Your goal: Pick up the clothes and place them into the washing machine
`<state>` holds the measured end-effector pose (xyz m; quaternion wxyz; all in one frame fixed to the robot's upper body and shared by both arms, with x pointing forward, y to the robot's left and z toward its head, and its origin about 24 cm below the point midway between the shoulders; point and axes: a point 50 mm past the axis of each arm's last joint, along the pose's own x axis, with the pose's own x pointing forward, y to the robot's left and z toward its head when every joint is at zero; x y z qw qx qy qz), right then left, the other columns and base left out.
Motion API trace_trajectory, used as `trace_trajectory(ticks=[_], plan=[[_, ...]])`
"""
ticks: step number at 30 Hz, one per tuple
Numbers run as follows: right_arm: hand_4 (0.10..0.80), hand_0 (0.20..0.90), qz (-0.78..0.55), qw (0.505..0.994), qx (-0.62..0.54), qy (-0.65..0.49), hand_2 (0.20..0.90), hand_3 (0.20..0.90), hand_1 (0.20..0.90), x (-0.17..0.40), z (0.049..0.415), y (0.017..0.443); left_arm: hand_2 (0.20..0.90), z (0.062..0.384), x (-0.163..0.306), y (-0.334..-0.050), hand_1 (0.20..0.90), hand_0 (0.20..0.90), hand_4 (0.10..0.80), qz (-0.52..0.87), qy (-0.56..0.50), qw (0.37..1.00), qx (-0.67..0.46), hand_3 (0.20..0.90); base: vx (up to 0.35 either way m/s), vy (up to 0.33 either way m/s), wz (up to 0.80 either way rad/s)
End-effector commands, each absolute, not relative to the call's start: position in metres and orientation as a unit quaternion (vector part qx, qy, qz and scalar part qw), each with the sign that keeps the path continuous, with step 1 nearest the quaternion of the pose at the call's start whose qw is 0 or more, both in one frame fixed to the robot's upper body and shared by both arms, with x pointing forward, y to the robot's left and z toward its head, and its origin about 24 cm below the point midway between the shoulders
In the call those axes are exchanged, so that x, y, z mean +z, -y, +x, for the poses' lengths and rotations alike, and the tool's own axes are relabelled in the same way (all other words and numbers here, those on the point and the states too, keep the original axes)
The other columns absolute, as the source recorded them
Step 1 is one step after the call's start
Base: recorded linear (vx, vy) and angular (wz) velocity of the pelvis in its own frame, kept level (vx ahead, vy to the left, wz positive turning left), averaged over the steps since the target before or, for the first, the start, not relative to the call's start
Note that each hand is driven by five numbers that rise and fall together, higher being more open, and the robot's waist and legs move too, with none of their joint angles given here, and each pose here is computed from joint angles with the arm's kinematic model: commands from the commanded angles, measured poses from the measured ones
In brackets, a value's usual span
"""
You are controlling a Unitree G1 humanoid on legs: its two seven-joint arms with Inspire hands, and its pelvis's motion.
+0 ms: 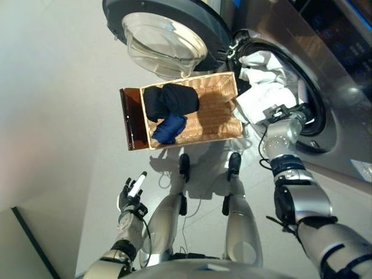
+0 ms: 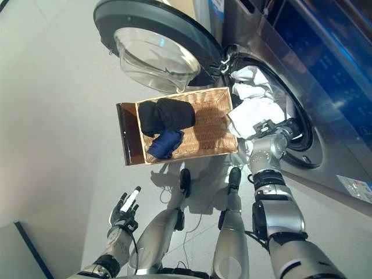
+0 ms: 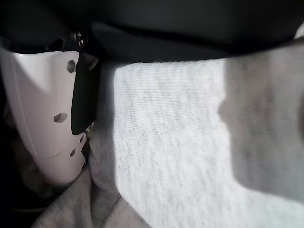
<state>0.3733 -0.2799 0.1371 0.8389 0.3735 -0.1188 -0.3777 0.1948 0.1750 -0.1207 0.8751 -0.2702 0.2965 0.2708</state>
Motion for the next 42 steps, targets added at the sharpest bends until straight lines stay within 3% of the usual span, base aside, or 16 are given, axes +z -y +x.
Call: trace_trajectory(ticks=[1, 7, 12, 17, 26, 31, 38, 42], plan=[[0.3, 0.2, 0.388, 0.798, -0.366, 0.28, 0.2, 0.2, 0.2, 0.231, 0.37, 0.314, 0.9, 0.182, -0.124, -0.194, 0.9, 0.9, 0.8, -0.225, -0.294, 0.887, 0.275, 0.9, -0.01, -0.003, 0.03], [0.3, 0.2, 0.444, 0.757, -0.362, 0.314, 0.2, 0.2, 0.2, 0.267, 0.366, 0.329, 0.9, 0.189, -0.117, -0.188, 0.9, 0.9, 0.8, -0.248, -0.271, 0.897, 0.247, 0.9, 0.0, 0.0, 0.0], [0.3, 0.2, 0.529, 0.683, -0.352, 0.361, 0.2, 0.2, 0.2, 0.292, 0.356, 0.341, 0.9, 0.197, -0.11, -0.179, 0.9, 0.9, 0.8, -0.272, -0.249, 0.902, 0.223, 0.9, 0.0, 0.0, 0.01], [0.3, 0.2, 0.546, 0.661, -0.345, 0.382, 0.2, 0.2, 0.2, 0.305, 0.35, 0.349, 0.9, 0.2, -0.107, -0.174, 0.9, 0.9, 0.8, -0.28, -0.241, 0.905, 0.212, 0.9, -0.003, 0.001, -0.06], [0.3, 0.2, 0.6, 0.565, -0.313, 0.473, 0.2, 0.2, 0.2, 0.354, 0.317, 0.374, 0.9, 0.208, -0.1, -0.164, 0.9, 0.9, 0.8, -0.286, -0.227, 0.911, 0.19, 0.9, 0.034, 0.002, 0.04], [0.3, 0.2, 0.6, 0.551, -0.309, 0.49, 0.2, 0.2, 0.2, 0.366, 0.307, 0.381, 0.9, 0.21, -0.099, -0.163, 0.9, 0.9, 0.8, -0.281, -0.227, 0.914, 0.184, 0.9, 0.014, -0.002, 0.0], [0.3, 0.2, 0.528, 0.561, -0.345, 0.536, 0.2, 0.2, 0.2, 0.403, 0.262, 0.411, 0.9, 0.206, -0.098, -0.177, 0.9, 0.9, 0.8, -0.263, -0.22, 0.918, 0.199, 0.9, 0.01, -0.012, 0.05], [0.3, 0.2, 0.523, 0.563, -0.348, 0.537, 0.2, 0.2, 0.2, 0.407, 0.26, 0.411, 0.9, 0.208, -0.096, -0.178, 0.9, 0.9, 0.8, -0.258, -0.214, 0.92, 0.201, 0.9, -0.017, -0.012, 0.04]])
